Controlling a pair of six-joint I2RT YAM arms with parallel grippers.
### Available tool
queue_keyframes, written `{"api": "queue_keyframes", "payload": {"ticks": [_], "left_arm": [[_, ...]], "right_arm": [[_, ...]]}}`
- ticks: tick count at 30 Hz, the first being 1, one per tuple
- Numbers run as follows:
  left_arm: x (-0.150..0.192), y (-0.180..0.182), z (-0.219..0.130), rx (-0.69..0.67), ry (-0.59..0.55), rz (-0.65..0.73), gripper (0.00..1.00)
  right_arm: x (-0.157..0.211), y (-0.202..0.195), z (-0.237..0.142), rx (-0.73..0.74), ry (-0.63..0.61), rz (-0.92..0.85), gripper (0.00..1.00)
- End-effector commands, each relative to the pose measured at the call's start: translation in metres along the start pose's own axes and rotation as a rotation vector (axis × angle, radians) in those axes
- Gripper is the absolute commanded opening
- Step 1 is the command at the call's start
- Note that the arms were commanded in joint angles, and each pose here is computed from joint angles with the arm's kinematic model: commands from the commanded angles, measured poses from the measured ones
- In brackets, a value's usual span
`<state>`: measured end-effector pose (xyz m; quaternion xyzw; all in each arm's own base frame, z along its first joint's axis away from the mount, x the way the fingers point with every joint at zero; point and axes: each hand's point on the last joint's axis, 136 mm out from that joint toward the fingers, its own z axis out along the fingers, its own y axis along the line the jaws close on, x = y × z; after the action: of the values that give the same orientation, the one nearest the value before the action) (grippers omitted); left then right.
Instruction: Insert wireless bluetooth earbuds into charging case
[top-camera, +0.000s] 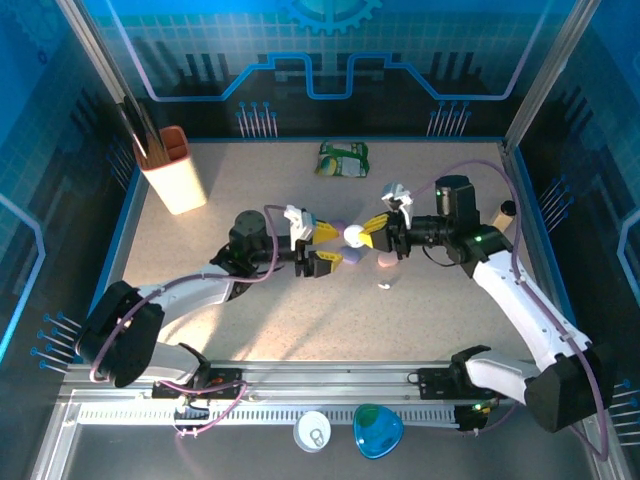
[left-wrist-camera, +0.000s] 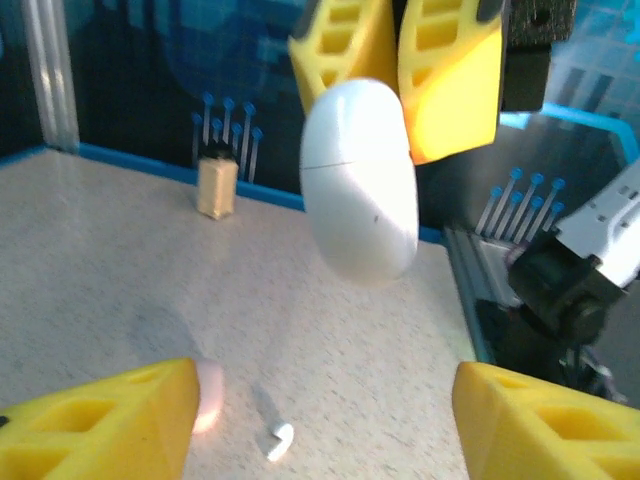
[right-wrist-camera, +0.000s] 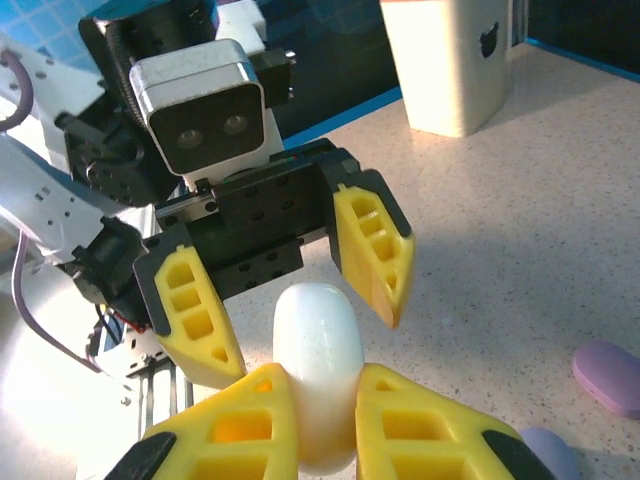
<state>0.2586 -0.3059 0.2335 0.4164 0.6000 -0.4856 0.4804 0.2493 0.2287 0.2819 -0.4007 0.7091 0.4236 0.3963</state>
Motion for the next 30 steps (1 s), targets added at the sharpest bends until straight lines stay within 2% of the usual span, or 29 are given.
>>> {"api": "queue_keyframes", "payload": {"ticks": [1,10,16,21,23,25,26,30], "left_arm": [[0.001,-0.019,0.005,0.098,0.057,-0.024,0.62],[-0.012,-0.027,0.013,0.161,-0.002,-0.06,0.52],[-0.013,-0.028,0.015,0.17,-0.006,-0.069,0.37],[-0.012,-0.026,0.015,0.156,-0.008,-0.06,0.14],[-0.01,-0.024,0.015,0.149,-0.007,-0.051,0.08],[-0.01,-0.024,0.015,0.148,-0.012,-0.037,0.04],[-0.01,-0.025,0.015,0.151,-0.018,-0.029,0.02],[-0.01,-0.026,0.014,0.154,-0.021,-0.014,0.0]], "right_arm": [[0.007,0.008,0.008,-0.039,0.059,-0.038,0.15],[0.007,0.019,0.022,-0.124,0.072,-0.058,0.15],[0.01,0.018,0.025,-0.126,0.08,-0.057,0.15],[0.011,0.018,0.025,-0.119,0.085,-0.062,0.17],[0.01,0.017,0.025,-0.106,0.084,-0.064,0.22],[0.009,0.009,0.025,-0.055,0.084,-0.06,0.39],[0.008,0.003,0.025,-0.016,0.084,-0.054,0.44],[-0.002,-0.019,0.02,0.127,0.06,-0.023,0.51]]}}
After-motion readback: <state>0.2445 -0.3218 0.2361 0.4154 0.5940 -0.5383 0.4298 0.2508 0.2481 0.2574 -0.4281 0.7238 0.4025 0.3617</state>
